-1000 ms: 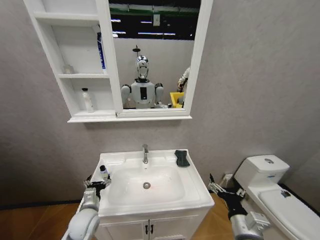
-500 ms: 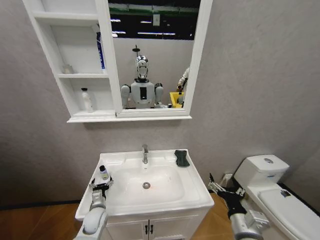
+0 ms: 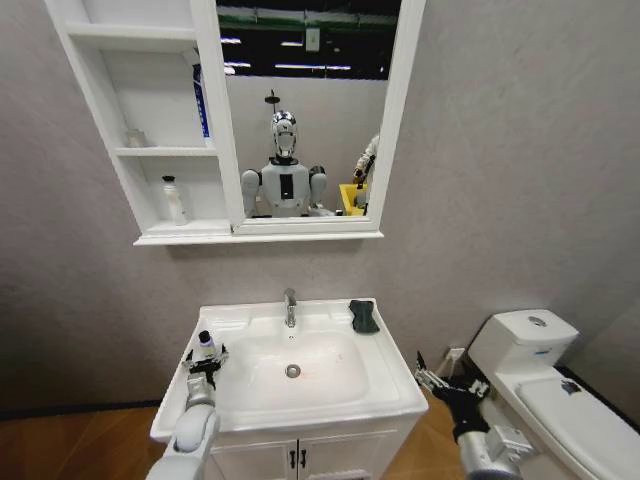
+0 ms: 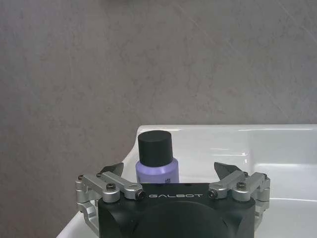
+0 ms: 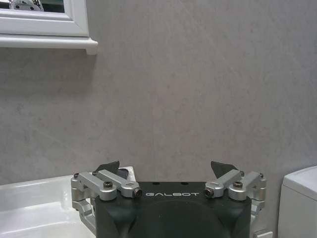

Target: Move facial cleanser and shampoo from washbasin to cabinet, then wipe washbasin with towel.

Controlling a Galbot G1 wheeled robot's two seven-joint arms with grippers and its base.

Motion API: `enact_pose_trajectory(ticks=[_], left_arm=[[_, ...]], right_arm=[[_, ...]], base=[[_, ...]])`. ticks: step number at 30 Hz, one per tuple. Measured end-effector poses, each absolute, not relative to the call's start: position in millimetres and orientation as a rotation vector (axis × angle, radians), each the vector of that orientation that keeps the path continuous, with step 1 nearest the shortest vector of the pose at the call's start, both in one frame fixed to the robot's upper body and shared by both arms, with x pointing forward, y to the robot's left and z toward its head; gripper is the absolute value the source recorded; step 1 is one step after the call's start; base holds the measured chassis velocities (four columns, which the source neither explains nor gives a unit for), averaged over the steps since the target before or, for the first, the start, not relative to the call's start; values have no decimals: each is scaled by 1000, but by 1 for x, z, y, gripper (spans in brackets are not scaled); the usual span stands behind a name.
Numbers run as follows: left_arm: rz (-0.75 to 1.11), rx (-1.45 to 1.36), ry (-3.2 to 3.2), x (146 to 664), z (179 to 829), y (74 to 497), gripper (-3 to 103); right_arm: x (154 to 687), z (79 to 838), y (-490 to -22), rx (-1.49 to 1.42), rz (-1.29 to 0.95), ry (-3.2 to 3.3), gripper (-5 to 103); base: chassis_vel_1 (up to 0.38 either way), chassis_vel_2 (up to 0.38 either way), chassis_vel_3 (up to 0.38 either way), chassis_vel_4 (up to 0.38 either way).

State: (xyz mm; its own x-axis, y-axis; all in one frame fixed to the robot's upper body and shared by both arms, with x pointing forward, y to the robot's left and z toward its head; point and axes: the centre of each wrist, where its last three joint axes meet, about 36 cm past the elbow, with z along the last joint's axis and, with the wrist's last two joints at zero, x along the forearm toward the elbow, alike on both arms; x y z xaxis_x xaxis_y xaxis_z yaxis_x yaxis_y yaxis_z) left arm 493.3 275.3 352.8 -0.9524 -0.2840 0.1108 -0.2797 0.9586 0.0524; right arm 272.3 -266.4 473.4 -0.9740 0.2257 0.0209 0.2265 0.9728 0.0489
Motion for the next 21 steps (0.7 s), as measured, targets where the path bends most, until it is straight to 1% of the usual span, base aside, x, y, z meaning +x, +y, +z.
enact_pose_trajectory(ticks=[5, 12, 13, 14, 15, 17, 18, 21], left_arm=[[-54, 443, -2979, 510, 351, 277, 100], [-53, 451, -2954, 516, 342, 275, 100], [-52, 455, -2951, 516, 341, 274, 102], [-53, 461, -2949, 516, 340, 273, 98], [-53, 461, -2949, 516, 340, 273, 98], [-59, 472, -2942, 515, 338, 273, 88], [-59, 472, -2942, 515, 338, 273, 88], [-63, 481, -2950, 514, 337, 274, 72]], right_arm=[[272, 472, -268, -365, -80, -3101, 100], [274, 471, -270, -370, -78, -3102, 100], [275, 470, -271, -369, -76, -3103, 100], [275, 470, -271, -368, -74, -3103, 100], [275, 470, -271, -368, -74, -3103, 100], [276, 470, -271, -367, -72, -3104, 100], [276, 470, -271, -367, -72, -3104, 100], [278, 468, -271, -366, -74, -3098, 100]], base=[[0, 0, 0, 0], [0, 0, 0, 0], [0, 0, 0, 0], [0, 0, 0, 0], [0, 0, 0, 0], [0, 0, 0, 0], [0, 0, 0, 0], [0, 0, 0, 0]])
